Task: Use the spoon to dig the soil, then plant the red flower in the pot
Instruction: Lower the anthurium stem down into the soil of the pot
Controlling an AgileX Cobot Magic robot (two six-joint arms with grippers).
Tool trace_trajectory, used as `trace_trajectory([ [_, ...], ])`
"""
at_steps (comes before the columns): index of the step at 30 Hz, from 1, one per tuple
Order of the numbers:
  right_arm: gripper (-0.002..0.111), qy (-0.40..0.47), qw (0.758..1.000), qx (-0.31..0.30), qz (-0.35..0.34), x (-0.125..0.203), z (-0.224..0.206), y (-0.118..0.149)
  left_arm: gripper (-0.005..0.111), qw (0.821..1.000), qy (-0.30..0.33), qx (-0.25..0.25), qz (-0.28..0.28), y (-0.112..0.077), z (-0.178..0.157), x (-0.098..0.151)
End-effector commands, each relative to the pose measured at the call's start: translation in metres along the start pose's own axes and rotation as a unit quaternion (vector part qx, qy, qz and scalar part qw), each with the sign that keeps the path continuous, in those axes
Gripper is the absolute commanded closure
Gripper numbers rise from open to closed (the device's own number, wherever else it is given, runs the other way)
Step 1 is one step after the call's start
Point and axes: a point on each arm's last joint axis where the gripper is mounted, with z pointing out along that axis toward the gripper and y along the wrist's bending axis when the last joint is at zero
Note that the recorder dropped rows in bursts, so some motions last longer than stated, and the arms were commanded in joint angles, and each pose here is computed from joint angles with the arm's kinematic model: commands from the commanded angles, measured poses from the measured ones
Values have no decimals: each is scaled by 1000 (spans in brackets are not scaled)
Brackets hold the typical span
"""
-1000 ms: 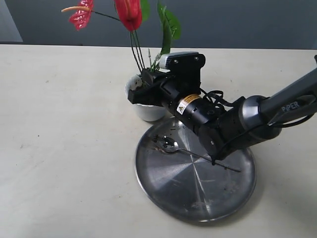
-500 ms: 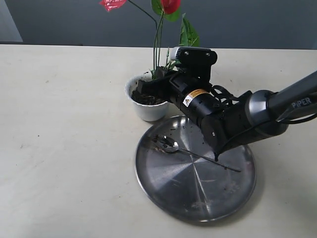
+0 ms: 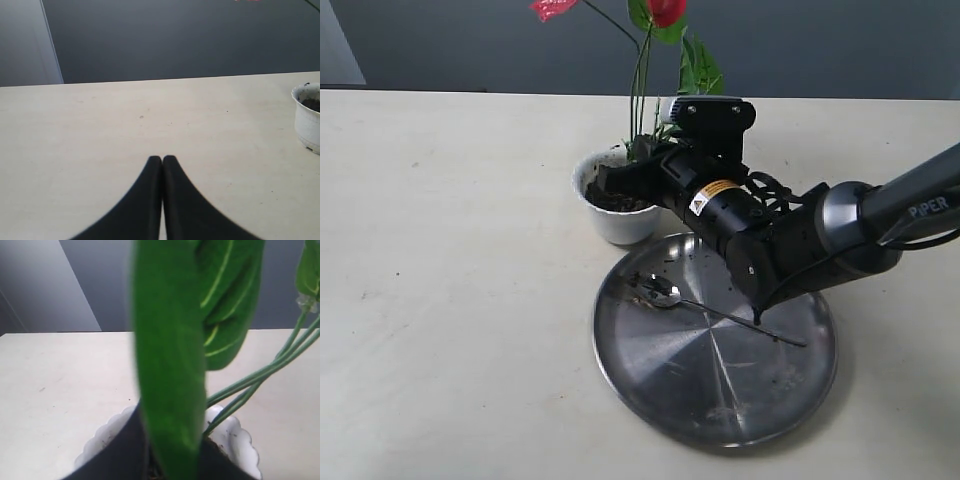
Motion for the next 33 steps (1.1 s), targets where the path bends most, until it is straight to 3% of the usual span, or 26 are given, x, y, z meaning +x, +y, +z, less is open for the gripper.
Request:
trace_trajectory([
  [1, 109, 144, 989, 11, -25, 33, 0, -6, 105, 1000, -3, 3, -1, 0, 0, -1],
  [33, 107, 173, 984, 5, -51, 33, 3, -3, 105, 1000, -3, 3, -1, 0, 0, -1],
])
